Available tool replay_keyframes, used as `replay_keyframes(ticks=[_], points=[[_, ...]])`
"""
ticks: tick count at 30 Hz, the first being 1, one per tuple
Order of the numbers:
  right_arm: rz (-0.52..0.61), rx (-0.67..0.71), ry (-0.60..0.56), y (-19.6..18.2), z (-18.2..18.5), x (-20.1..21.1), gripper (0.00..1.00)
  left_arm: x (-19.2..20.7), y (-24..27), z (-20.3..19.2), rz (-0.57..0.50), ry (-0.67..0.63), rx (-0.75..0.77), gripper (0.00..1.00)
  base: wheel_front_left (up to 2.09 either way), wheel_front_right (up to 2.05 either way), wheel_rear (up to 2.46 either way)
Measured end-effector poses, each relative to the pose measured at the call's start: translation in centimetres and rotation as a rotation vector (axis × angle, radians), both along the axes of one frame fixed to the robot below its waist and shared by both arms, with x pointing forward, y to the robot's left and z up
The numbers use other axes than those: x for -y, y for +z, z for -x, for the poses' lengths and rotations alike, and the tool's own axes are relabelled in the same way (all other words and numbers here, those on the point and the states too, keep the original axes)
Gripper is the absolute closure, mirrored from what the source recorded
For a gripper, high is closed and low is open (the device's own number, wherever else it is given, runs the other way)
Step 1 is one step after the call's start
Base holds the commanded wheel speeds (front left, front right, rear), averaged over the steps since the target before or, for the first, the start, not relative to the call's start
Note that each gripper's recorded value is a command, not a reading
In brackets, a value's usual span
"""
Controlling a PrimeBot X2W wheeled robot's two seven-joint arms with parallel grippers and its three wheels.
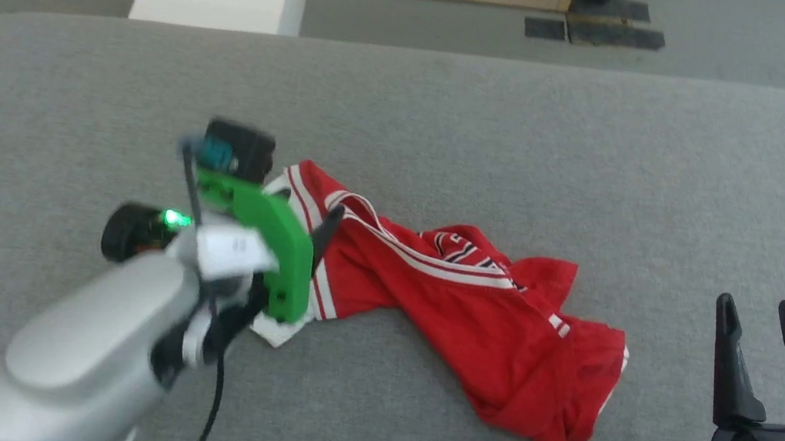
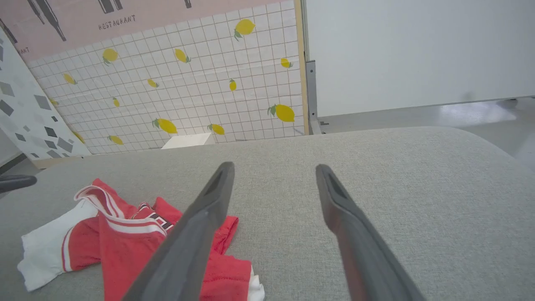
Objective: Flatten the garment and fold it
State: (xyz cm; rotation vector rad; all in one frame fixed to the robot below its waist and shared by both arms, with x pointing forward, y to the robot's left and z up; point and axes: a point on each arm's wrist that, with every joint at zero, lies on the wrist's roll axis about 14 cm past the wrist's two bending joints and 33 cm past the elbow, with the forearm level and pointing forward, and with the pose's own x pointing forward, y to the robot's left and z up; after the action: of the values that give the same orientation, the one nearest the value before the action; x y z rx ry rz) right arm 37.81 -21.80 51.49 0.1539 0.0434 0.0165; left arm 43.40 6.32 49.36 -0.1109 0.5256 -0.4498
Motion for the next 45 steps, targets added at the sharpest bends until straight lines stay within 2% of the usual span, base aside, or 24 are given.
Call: replay_keyframes(ticks=[3,8,11,18,22,23,24,27,30,35,38,42,45], points=[[0.005,-0.023,-0.015,-0.8,0.1,0.3,0.0,-0.1,-1.2,-1.7,-0.075,-0.011,-0.119,0.0,0.0,0.0,0.0],[-0.003,-0.068,-0.038,-2.6,0.3,0.5,0.0,0.4,-2.8,-4.3,-0.115,0.004,-0.272,0.0,0.0,0.0,0.0],[-0.006,-0.089,-0.061,-3.5,0.6,1.0,0.0,1.2,-4.3,-4.6,-0.121,-0.019,-0.363,0.0,0.0,0.0,0.0],[-0.008,-0.137,-0.104,-5.5,1.1,1.8,0.0,0.9,-9.1,-4.0,-0.219,-0.033,-0.551,0.0,0.0,0.0,0.0],[-0.015,-0.151,-0.108,-6.2,0.8,1.7,0.0,0.8,-10.8,-3.5,-0.247,-0.053,-0.613,0.0,0.0,0.0,0.0],[-0.017,-0.152,-0.106,-6.3,0.7,1.6,0.0,0.9,-11.0,-3.6,-0.245,-0.061,-0.617,0.56,0.0,0.0,0.0],[-0.018,-0.155,-0.105,-6.4,0.6,1.5,0.0,1.0,-11.0,-3.7,-0.243,-0.073,-0.612,1.0,0.0,0.0,0.0],[-0.021,-0.161,-0.107,-6.7,0.6,1.5,0.0,1.4,-10.3,-4.7,-0.203,-0.072,-0.542,1.0,0.0,0.0,0.0],[-0.024,-0.158,-0.105,-6.6,0.7,1.4,0.0,2.3,-8.1,-6.6,-0.145,-0.06,-0.398,1.0,0.0,0.0,0.0],[-0.023,-0.118,-0.096,-5.3,0.5,1.3,0.0,3.5,0.8,-11.3,-0.021,-0.025,-0.056,1.0,0.0,0.0,0.0],[-0.025,-0.102,-0.086,-4.7,0.4,1.1,0.0,3.5,6.2,-12.6,0.029,-0.014,0.127,1.0,0.0,0.0,0.0],[-0.033,-0.085,-0.062,-4.1,0.1,0.4,0.0,2.3,9.3,-12.1,0.051,0.007,0.238,1.0,0.0,0.0,0.0],[-0.041,-0.077,-0.035,-3.8,-0.2,-0.5,0.0,-0.2,8.4,-10.7,0.028,0.054,0.242,1.0,0.0,0.0,0.0]])
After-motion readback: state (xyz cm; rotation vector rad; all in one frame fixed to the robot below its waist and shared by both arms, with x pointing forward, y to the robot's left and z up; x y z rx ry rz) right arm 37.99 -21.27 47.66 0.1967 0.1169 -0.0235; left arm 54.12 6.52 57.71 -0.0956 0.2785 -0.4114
